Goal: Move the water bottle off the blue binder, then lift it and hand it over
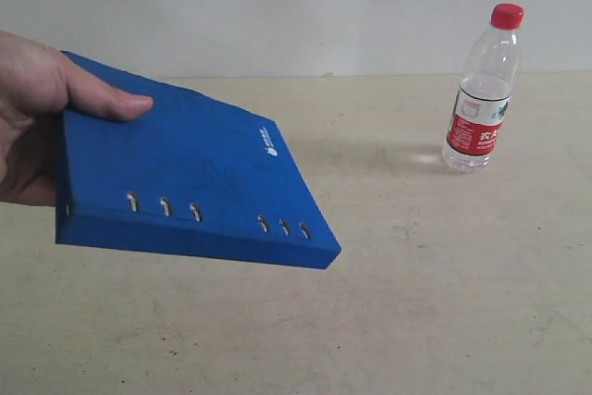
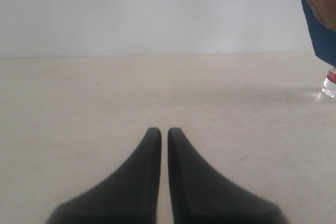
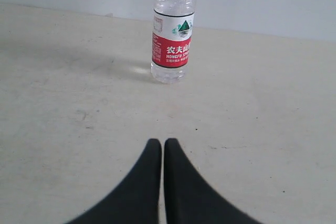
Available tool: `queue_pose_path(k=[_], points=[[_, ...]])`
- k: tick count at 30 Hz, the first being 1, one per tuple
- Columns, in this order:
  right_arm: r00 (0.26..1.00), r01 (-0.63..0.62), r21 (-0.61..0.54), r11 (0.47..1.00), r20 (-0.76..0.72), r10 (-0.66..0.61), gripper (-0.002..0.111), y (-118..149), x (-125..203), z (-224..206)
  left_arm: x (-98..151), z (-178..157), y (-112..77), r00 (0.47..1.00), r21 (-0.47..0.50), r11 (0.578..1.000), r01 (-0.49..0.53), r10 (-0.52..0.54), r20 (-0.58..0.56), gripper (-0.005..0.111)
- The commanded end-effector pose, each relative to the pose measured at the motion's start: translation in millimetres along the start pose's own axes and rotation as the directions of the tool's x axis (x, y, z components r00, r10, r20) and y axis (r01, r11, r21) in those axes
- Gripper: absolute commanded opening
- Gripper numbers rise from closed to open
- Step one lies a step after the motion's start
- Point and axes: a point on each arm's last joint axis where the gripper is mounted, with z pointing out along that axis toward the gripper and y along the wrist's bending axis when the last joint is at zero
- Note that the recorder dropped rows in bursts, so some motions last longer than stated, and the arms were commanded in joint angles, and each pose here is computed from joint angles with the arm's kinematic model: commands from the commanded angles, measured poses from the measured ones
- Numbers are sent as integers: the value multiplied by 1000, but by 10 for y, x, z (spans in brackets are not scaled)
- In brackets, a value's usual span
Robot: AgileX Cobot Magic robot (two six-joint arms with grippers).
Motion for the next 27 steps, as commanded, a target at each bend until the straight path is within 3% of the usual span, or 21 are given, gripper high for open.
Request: queue_pose_path(k=[1,13,16,18,19,22,26,27], points=[[1000,-1,2,1000,15,1,0,-1,-1,2,10,-1,-9,1000,10,1000,2,-2,-2,4],[1000,-4,2,1000,17,4,0,-1,-2,2,9,-1,-4,1000,6,1000,10,-10,-1,4],[1000,-4,2,1000,17,4,0,-1,-2,2,-39,-9,-88,980,100,975,199,-201,11,4],[1000,-4,2,1000,17,4,0,-1,-2,2,-248,-49,-133,984,142,979,149,-161,75,4],[1000,-4,2,1000,17,4,0,-1,-2,2,-347,-82,-133,994,121,992,33,-45,103,4],[1000,-4,2,1000,17,4,0,-1,-2,2,-594,-215,-53,983,-11,998,-58,59,173,4],[1000,-4,2,1000,17,4,0,-1,-2,2,-535,-293,-27,975,-9,987,161,-158,157,4],[1000,-4,2,1000,17,4,0,-1,-2,2,-497,-302,-25,975,-10,985,173,-170,142,4]])
